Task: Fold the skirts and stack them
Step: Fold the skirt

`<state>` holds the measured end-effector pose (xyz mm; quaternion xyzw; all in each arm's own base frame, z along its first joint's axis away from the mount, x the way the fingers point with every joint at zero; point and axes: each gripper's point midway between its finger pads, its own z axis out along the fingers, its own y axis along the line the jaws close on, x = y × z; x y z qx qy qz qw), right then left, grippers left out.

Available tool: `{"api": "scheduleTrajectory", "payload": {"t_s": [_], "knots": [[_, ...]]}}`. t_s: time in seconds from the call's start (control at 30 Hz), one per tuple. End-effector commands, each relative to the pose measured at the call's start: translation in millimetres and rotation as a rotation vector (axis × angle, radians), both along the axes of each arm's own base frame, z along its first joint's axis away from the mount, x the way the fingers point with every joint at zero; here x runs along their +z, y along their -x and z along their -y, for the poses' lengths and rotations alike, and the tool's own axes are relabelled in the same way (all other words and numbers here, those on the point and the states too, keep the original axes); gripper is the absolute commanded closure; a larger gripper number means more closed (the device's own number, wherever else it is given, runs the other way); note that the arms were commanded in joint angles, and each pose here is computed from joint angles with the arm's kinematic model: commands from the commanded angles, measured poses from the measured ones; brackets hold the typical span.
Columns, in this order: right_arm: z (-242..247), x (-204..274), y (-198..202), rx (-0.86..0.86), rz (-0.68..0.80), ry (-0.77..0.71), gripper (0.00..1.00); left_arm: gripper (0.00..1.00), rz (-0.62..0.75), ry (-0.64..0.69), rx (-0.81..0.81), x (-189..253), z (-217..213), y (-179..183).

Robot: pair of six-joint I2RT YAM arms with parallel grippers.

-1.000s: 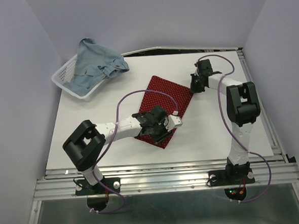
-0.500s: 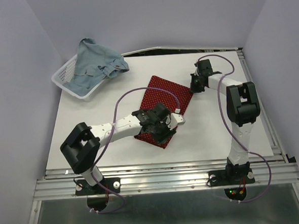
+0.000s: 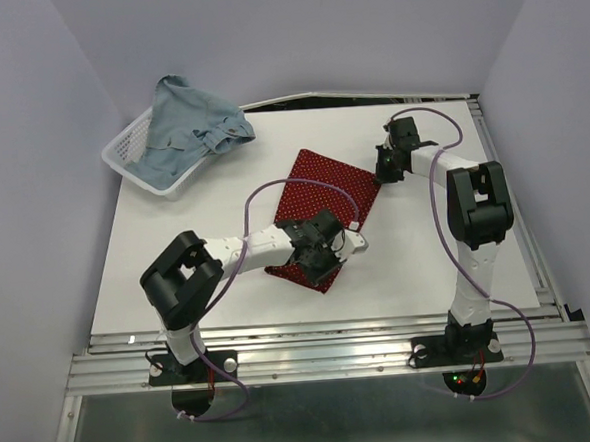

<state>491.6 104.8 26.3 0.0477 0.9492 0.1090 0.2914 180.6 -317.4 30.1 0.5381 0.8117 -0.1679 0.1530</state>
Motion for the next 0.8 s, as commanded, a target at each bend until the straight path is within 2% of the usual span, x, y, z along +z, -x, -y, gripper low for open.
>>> {"api": "scheduleTrajectory", "payload": {"t_s": [0.0, 0.03, 0.17, 0.33, 0.63, 0.7, 0.73, 0.77], "knots": [[11.6, -44.5, 23.0, 0.003, -0.123, 0.054, 0.99, 0.92, 0.032, 0.049, -0.009, 20.1, 11.5, -5.9], [11.9, -45.2, 23.1, 0.003, -0.124, 0.057, 0.99, 1.0, 0.038, 0.062, -0.012, 26.3, 12.0, -5.7], [12.8, -46.1, 22.4, -0.003, -0.124, 0.06, 0.99, 1.0, 0.067, 0.131, -0.062, 63.4, 12.2, 1.2], [12.3, -46.2, 22.9, -0.007, -0.125, 0.056, 0.99, 1.0, 0.057, 0.162, -0.129, 76.8, 13.5, 17.7], [14.9, -46.4, 24.5, -0.004, -0.125, 0.071, 0.99, 1.0, -0.002, 0.138, -0.167, 33.8, 28.8, 24.6], [13.7, -46.9, 25.0, 0.002, -0.127, 0.065, 0.99, 0.93, -0.005, 0.143, -0.171, 27.6, 34.4, 22.3], [13.1, -46.4, 24.6, 0.009, -0.125, 0.064, 0.99, 0.82, -0.008, 0.141, -0.173, 23.4, 36.9, 21.8], [11.8, -44.7, 22.2, 0.015, -0.121, 0.06, 0.99, 0.79, -0.017, 0.132, -0.175, 14.4, 40.1, 20.9]]}}
